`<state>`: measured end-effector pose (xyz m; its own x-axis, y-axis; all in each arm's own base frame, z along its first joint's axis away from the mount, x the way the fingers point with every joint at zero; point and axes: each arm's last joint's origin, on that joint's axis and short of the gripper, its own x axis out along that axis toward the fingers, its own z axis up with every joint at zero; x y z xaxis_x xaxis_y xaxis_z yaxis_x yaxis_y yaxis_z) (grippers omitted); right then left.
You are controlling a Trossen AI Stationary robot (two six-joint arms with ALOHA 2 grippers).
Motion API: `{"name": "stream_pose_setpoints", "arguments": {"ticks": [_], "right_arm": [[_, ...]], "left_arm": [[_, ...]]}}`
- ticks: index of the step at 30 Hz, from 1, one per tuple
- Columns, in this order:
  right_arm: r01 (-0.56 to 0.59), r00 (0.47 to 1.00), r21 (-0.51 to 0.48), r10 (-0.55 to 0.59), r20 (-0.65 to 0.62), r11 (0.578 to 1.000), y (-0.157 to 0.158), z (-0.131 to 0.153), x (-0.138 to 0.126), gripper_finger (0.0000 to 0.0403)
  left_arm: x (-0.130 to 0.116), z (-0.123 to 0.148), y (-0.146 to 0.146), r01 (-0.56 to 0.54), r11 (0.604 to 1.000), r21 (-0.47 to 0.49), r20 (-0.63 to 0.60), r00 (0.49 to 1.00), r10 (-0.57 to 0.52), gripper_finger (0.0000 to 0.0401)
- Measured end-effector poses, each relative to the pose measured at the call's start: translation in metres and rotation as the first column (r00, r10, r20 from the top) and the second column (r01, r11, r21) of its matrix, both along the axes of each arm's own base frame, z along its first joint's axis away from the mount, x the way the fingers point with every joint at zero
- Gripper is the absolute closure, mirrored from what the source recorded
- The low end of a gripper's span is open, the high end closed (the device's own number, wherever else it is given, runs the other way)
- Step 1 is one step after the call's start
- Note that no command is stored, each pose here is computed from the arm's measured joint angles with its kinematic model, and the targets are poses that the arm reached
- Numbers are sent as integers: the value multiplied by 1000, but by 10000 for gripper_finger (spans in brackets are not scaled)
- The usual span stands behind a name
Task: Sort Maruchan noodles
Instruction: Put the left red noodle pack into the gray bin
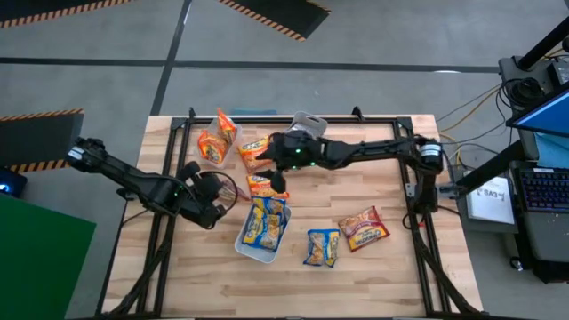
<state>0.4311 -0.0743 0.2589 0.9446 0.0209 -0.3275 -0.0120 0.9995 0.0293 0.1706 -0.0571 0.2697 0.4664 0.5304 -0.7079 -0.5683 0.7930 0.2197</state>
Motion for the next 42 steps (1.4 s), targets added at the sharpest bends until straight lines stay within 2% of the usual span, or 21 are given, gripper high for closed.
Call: {"name": "stream_pose_setpoints", "arguments": {"ticks": [11,29,33,42], "right_arm": [[-77,997,22,78,-22,997,17,-12,39,156],[-85,994,109,91,-52,990,31,-63,103,163],[-85,992,108,94,-83,990,30,-62,111,199],[-113,986,83,122,-116,990,30,-60,115,335]], "left_arm": [[1,1,0,-9,1000,27,27,1000,9,401],[3,1,-1,-11,1000,20,49,999,10,401],[3,1,-1,-10,1000,20,49,999,9,401],[4,4,-1,-6,1000,22,57,998,4,400]]}}
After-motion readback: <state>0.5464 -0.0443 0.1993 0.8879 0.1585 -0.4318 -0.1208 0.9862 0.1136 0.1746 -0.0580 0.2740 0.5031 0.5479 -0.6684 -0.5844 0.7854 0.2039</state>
